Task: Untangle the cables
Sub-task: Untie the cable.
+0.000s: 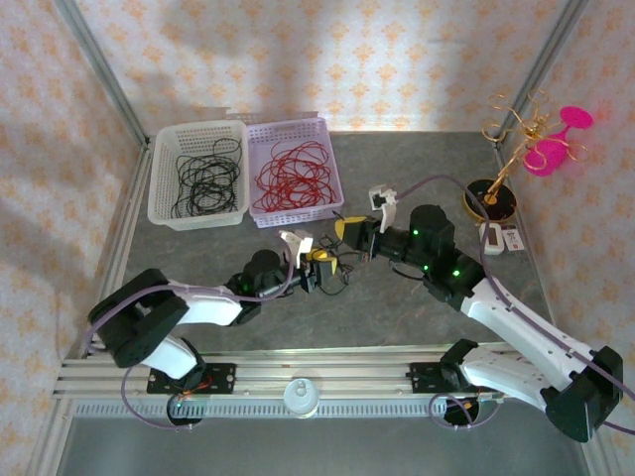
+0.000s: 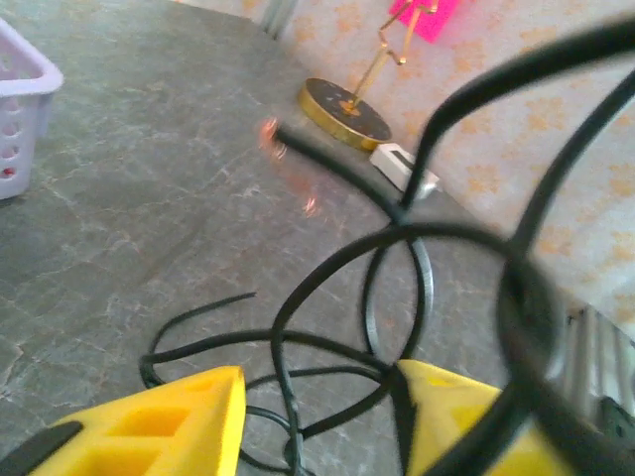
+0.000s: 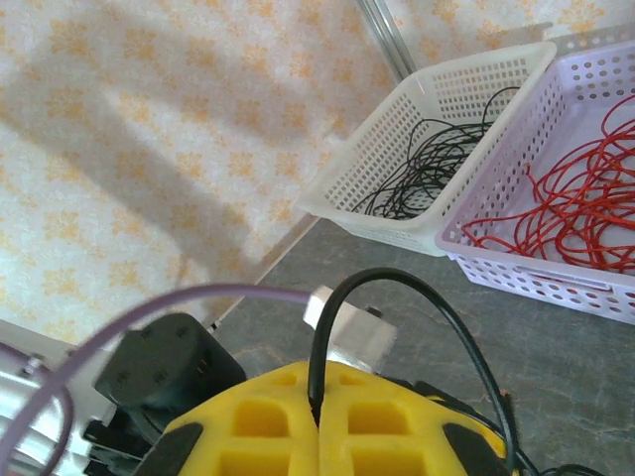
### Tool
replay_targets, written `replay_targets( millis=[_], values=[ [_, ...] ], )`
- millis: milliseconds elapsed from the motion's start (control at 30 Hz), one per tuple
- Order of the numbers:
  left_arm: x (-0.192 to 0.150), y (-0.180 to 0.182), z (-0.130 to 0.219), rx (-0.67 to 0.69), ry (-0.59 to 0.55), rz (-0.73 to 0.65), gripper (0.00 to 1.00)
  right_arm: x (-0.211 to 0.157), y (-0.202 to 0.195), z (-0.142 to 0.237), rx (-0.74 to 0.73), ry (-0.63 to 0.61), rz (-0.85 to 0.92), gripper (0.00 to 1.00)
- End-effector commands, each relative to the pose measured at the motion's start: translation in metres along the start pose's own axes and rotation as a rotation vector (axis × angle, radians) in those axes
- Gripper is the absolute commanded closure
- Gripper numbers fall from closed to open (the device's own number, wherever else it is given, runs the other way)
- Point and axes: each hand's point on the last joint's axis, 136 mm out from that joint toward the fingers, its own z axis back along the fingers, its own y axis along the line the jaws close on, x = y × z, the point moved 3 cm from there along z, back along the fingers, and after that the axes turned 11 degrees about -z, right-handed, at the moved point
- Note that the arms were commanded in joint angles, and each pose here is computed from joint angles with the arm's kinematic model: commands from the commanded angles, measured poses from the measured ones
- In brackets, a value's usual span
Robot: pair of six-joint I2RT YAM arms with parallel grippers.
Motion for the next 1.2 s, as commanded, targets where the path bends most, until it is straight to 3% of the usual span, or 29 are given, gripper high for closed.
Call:
replay_targets(
  millis=[0,133,300,500,767,933,1167],
  values=[
    [0.007,0.007,-0.007,0.083,-0.094,0.053,0.73,0.031,0.027,0.014,0.052,-0.103,0.017,1.00],
    [-0.014,0.019,-0.003,0.159,-0.068,0.119,1.00,0.051,0.034,0.031,0.003,-0.193,0.015,1.00],
    [-0.028,0.026,0.005,0.199,-0.016,0.125,1.00,0.084,0.042,0.056,-0.104,-0.338,0.049,1.00],
    [-0.034,0.046,0.011,0.380,0.109,0.103,1.00,0.120,0.050,0.084,-0.224,-0.498,0.133,1.00],
    [-0.035,0.021,0.014,0.227,0.147,0.126,1.00,0.127,0.063,0.087,-0.190,-0.500,0.163,1.00],
    [-0.051,0.037,0.028,0.320,0.176,0.141,1.00,0.136,0.055,0.099,-0.298,-0.557,0.200,1.00],
    [-0.075,0.051,0.045,0.417,0.236,0.190,1.00,0.164,0.076,0.129,-0.347,-0.668,0.236,1.00]
  ],
)
